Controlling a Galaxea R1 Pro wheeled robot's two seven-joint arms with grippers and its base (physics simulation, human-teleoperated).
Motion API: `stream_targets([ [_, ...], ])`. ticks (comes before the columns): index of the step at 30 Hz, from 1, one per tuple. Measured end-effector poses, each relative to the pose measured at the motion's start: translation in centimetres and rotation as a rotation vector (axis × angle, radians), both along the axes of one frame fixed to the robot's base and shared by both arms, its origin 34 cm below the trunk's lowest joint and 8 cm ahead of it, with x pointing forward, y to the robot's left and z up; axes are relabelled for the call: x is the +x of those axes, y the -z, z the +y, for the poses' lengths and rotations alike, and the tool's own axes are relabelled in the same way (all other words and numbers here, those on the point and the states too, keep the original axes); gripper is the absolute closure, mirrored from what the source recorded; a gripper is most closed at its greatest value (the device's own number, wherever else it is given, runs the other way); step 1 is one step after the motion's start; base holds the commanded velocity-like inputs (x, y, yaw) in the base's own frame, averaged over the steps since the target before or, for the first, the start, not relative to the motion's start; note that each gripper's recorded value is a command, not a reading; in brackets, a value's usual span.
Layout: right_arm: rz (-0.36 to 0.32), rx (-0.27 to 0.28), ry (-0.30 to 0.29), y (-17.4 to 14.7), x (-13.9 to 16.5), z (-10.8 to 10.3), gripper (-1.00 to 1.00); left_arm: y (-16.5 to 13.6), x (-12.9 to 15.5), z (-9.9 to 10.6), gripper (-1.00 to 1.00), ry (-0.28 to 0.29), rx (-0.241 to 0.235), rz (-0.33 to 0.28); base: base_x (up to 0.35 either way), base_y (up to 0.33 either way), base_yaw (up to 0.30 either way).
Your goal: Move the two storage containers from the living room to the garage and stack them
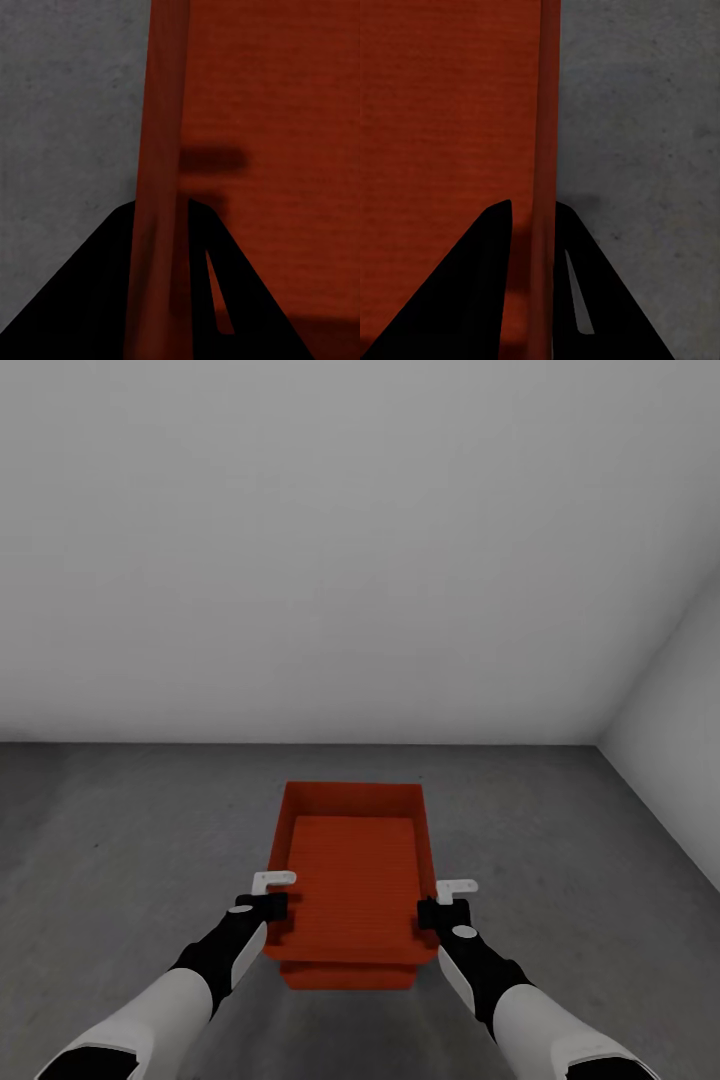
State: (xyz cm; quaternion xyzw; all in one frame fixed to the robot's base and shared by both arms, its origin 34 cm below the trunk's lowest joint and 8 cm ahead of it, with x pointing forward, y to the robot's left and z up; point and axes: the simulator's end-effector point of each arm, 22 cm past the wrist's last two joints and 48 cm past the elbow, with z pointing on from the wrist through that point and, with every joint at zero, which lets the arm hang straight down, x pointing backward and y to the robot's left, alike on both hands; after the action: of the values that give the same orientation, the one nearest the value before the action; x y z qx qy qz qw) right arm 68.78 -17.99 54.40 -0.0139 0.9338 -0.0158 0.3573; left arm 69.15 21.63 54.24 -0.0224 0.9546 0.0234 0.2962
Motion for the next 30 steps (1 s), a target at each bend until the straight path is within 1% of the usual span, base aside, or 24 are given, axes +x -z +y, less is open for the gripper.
stream_targets([
  [9, 0.001, -0.002, 0.002, -0.01, -0.05, 0.21, 1.00, 0.05, -0.02, 0.20, 1.00, 0.001, -0.001, 0.001, 0.000, 0.000, 0.064],
  [13, 0.001, 0.001, 0.001, 0.04, -0.03, -0.10, 1.00, 0.01, -0.03, -0.10, 1.00, 0.000, 0.000, 0.001, 0.000, 0.000, 0.009],
  [30, 0.000, 0.000, 0.001, 0.03, -0.03, -0.04, 1.00, 0.01, -0.01, -0.04, 1.00, 0.001, 0.001, 0.000, 0.000, 0.000, 0.001],
])
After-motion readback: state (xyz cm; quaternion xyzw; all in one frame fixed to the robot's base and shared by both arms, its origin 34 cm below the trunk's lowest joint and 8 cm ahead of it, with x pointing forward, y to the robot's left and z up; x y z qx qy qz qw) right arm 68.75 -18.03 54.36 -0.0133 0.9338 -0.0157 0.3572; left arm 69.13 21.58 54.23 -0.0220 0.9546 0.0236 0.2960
